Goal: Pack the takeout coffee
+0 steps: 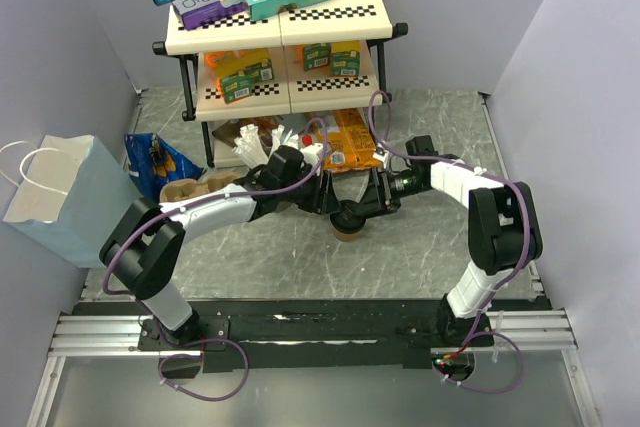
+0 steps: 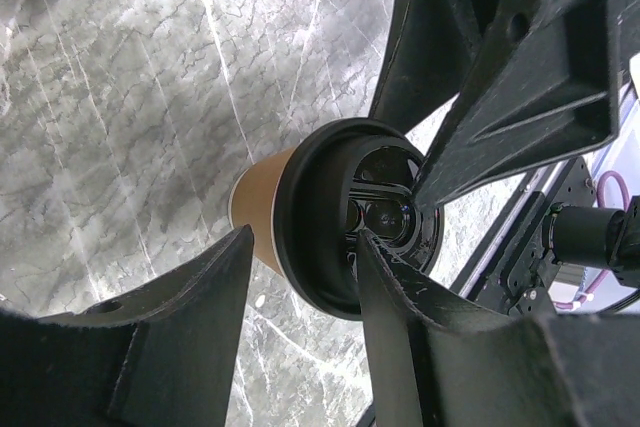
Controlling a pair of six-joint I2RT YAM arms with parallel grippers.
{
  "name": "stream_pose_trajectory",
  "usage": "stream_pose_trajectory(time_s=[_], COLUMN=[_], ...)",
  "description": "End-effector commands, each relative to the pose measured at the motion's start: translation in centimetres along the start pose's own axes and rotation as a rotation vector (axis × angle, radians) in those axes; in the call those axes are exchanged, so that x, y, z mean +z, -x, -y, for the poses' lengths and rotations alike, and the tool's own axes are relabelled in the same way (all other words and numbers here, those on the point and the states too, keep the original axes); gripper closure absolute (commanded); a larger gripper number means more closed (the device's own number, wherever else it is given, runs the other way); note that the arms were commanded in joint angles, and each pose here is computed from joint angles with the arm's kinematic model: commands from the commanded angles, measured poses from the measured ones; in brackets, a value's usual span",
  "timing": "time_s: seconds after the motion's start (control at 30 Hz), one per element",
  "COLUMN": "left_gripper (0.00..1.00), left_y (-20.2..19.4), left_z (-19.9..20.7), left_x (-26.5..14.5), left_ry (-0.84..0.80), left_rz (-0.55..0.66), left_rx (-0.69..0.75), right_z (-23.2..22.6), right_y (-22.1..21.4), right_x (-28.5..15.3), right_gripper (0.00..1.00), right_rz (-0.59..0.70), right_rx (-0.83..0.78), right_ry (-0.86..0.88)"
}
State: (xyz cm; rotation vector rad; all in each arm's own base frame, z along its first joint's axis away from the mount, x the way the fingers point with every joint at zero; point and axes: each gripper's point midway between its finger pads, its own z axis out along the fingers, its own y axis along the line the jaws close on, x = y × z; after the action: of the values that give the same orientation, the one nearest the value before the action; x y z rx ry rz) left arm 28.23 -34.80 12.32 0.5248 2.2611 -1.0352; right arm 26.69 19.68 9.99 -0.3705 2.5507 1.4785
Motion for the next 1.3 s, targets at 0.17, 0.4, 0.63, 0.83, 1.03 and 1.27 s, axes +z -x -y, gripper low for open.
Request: stream_pose_trajectory(time_s=[0.17,0.4,0.63,0.83,1.03,1.27], left_gripper=[0.48,0.48,0.50,0.53,0.55,0.57], left_y=[-0.7,-3.1,-3.7,-4.4,-6.5,-7.8], left_z=[-0.4,-1.6,-2.9,-4.5,-6.3,-6.4], left_x=[-1.0,-1.3,-0.3,0.7,1.0,1.4], left_ry=[-0.001,0.030,0.065,0.131,0.195,0.178], left_rz=[-0.016,-0.062,-0.060,-0.087,-0.142,-0.171], left_rx=[-0.015,-0.049,-0.057,-0.098,-0.114,-0.158], right_z=[0.6,0.8,0.4,0.6,0.9,1.2], right_y=[0.0,0.0,-0.1,-0.3,-0.2,-0.4], right_x=[0.9,1.2,1.3,1.5,1.6,1.8], right_gripper=[0.40,0.41,0.40,0.40,0.40,0.40], right_rz=[-0.029,-0.036,-0.043,-0.055,-0.065,-0.073], right_rx=[-0.008,-0.004,-0.002,0.005,0.024,0.035], right_ry=[-0.028,-0.029,-0.006,-0.017,-0.020,-0.019])
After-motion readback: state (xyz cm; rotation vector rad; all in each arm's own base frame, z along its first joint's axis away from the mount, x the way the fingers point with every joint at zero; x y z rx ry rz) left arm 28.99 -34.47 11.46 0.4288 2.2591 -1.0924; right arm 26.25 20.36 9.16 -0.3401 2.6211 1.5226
